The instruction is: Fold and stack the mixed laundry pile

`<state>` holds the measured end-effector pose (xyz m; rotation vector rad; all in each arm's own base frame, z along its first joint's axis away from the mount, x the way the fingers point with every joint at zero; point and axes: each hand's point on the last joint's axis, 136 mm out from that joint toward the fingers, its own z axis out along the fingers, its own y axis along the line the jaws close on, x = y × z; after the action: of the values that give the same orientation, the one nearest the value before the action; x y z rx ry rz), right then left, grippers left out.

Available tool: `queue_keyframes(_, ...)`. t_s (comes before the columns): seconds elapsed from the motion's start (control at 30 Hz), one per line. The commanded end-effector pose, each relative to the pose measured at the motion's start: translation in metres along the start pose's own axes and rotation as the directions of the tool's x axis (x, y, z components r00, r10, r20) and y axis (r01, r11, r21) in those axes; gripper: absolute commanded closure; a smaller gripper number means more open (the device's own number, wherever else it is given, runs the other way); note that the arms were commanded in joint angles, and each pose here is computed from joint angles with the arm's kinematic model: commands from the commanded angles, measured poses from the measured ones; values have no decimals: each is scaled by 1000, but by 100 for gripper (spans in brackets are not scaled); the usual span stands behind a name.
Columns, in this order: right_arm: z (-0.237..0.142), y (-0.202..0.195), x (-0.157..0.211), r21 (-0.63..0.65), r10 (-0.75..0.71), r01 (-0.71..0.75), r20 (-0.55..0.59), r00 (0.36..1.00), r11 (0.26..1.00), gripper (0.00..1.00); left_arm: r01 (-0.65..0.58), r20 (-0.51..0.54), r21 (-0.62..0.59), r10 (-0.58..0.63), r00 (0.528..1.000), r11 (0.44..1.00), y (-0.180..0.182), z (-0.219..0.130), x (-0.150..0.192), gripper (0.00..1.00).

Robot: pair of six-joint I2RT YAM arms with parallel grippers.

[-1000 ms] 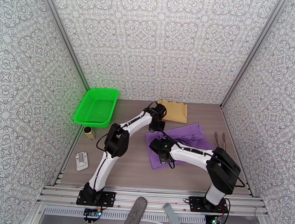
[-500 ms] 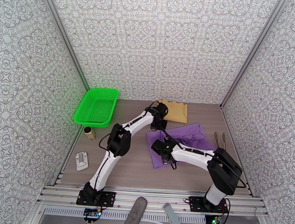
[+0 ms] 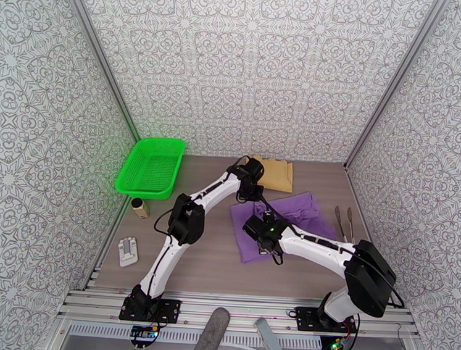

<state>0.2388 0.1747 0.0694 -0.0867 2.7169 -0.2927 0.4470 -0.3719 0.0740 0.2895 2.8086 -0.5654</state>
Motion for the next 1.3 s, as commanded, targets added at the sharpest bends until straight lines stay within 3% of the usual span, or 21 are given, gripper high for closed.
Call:
queue_keyframes(0.0, 15, -11, 11, 55, 9, -7, -32, 999, 998, 100, 25, -34, 5, -25, 999, 1000, 0, 18, 6, 100)
queue_keyframes(0.27, 31, -10, 10, 86, 7, -4, -38, 999, 996, 100, 37, -47, -7, -37, 998, 999, 6, 30, 6, 100)
queue_keyframes(0.33, 31, -11, 8, 90, 11, -8, -30, 999, 996, 100, 39, -51, -10, -39, 998, 999, 8, 32, 7, 95)
queue_keyframes(0.53, 17, -22, -6, 99, 32, -32, 11, 999, 995, 67, 36, -11, 23, -36, 999, 999, 0, 22, -5, 44)
queue_keyframes(0.6, 8, -29, -12, 96, 38, -41, 27, 999, 995, 61, 30, 20, 51, -31, 999, 998, -7, 12, -15, 29)
queue_keyframes(0.83, -35, -60, -33, 12, 111, -112, 95, 989, 994, 55, -6, 155, 112, -11, 988, 994, -23, -43, -55, 1)
queue_keyframes(0.97, -46, -46, -40, -137, 128, -115, 89, 988, 984, 59, -42, 206, 79, 25, 978, 996, -20, -77, -57, 1)
queue_keyframes(1.03, -46, -32, -41, -222, 137, -118, 71, 988, 968, 63, -45, 210, 54, 33, 977, 998, -15, -87, -48, 7)
queue_keyframes(1.07, -44, -23, -42, -264, 143, -122, 61, 988, 957, 67, -37, 202, 39, 29, 979, 999, -10, -88, -41, 15)
queue_keyframes(1.2, -26, 9, -44, -373, 145, -131, 10, 989, 919, 92, 9, 158, 18, -12, 987, 1000, 10, -78, -7, 66)
queue_keyframes(1.27, -11, 21, -44, -381, 140, -137, -22, 990, 914, 99, 38, 133, 19, -40, 990, 999, 19, -64, 7, 82)
